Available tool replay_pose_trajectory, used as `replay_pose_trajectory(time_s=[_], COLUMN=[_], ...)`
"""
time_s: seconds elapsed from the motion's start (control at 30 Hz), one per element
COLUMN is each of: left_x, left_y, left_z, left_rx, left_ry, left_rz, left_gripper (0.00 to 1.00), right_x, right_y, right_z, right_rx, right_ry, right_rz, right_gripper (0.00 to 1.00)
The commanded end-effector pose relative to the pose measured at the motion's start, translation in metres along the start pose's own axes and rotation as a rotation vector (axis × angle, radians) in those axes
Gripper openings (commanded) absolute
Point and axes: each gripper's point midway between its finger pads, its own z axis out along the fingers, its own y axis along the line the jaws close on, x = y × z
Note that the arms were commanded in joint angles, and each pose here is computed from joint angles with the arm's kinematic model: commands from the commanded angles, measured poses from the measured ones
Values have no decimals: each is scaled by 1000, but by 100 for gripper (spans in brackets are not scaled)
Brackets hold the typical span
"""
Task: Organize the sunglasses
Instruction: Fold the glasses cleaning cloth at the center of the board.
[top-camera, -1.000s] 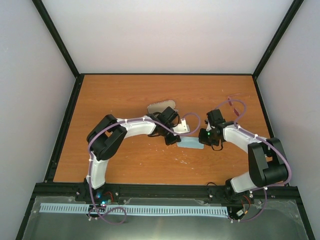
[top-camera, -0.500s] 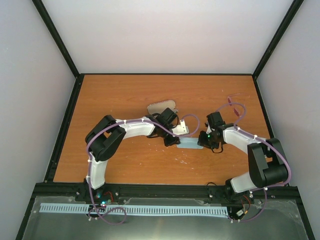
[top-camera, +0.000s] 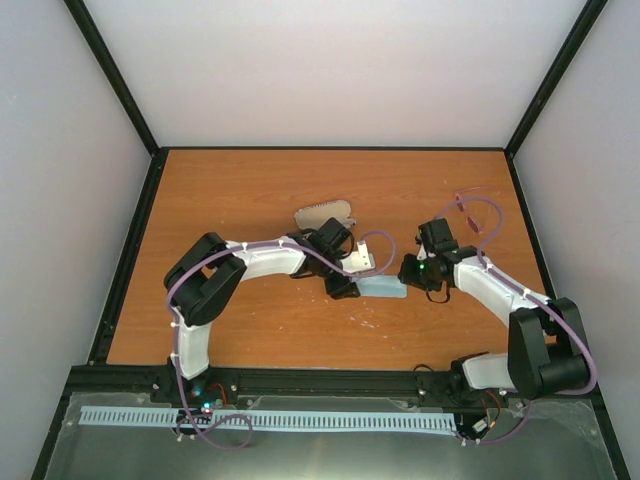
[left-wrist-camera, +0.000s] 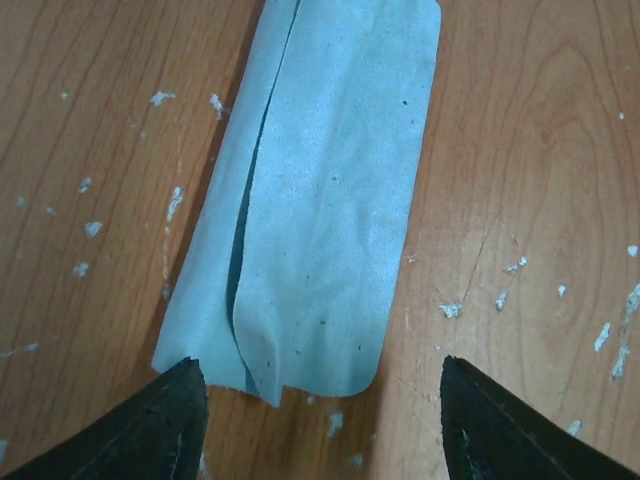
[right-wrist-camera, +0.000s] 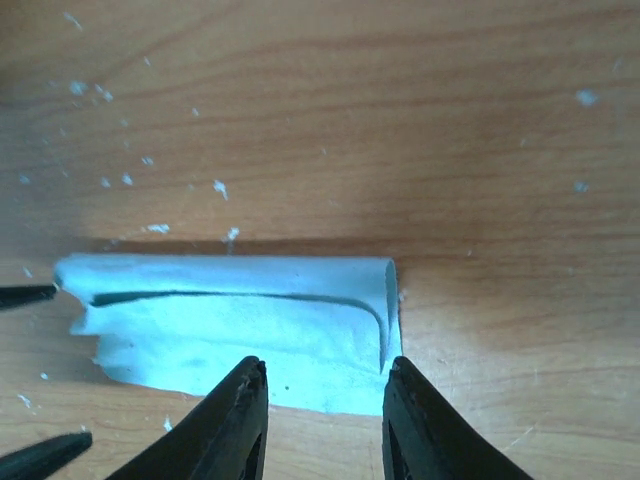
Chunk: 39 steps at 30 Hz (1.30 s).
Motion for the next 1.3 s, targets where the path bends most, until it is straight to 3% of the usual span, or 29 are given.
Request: replay_pose_trajectory(time_s=[0.0,0.03,0.07,0.13,0.2,0.6,0.8,1.0,1.27], left_x=[-19,-21,-23,-28,-33,-34,-34,-24,-23], left_y=[-2,0,2,13,24,71,62,57,34], left_z=[-18,-21,-25,-35,-44,-28,-20,-15,-8], left_rx=[-45,-62,-81,-118,-122,-139,-78,-62,-11], left_ry=[-63,-72,-84,-120,-148,-106,-97,-74,-68], left_rz=[44,45,45,21,-12,-50,-27,-20,4], left_gripper=[65,63,55,21,9,6,7,14,21], right_x=[-23,-26,-27,-33,-37,-38,-39,-39,-37], right_y=[8,10,10,11,10,17,19,22,24], right_z=[-14,-12,-9,-2,4,26,24,25,27], right_rx=[12,11,17,27,42,36,30,20,20], right_ry=[-79,-75,-66,-49,-39,22,16,17,25], right_rz=[-5,-6,-5,-11,-12,-35,-37,-37,-41], right_gripper=[31,28,23,9,8,5,6,16,17])
